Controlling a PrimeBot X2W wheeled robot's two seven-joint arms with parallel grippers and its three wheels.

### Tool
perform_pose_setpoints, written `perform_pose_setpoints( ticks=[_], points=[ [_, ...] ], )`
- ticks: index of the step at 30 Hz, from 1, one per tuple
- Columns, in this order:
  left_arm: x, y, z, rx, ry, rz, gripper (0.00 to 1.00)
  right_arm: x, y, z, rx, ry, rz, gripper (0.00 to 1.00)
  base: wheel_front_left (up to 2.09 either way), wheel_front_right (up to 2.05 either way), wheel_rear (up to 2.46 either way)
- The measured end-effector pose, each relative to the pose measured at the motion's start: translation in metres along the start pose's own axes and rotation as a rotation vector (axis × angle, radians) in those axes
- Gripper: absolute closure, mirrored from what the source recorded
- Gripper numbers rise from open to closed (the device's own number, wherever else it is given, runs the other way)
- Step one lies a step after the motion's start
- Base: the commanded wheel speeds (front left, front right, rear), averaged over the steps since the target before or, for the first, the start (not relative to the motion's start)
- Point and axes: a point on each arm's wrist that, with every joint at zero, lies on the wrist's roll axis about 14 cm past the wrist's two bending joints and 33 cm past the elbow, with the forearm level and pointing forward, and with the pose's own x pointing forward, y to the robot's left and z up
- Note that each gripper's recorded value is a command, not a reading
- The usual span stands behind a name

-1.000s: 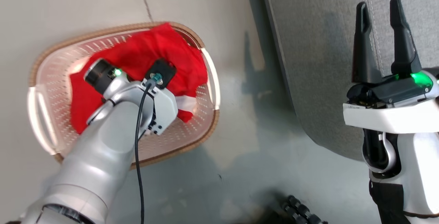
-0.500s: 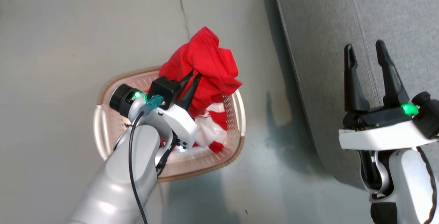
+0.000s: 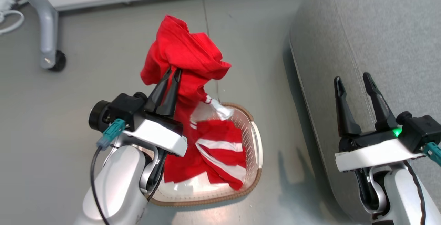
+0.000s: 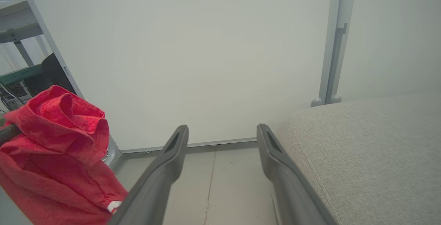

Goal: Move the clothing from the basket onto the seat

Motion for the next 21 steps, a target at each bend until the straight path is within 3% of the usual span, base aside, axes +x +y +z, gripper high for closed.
perform_pose_setpoints(
  ticks=[10,21],
  points=[
    [-0.033,-0.012,0.090,0.048,-0.233,-0.011,1.00,-0.022,0.018,0.011,-0.002,0.008,0.042,0.00,0.00,0.00,0.00],
    [-0.080,-0.038,0.132,0.084,-0.318,-0.027,1.00,-0.060,0.026,0.013,-0.019,0.047,0.048,0.00,0.00,0.00,0.00]
  ],
)
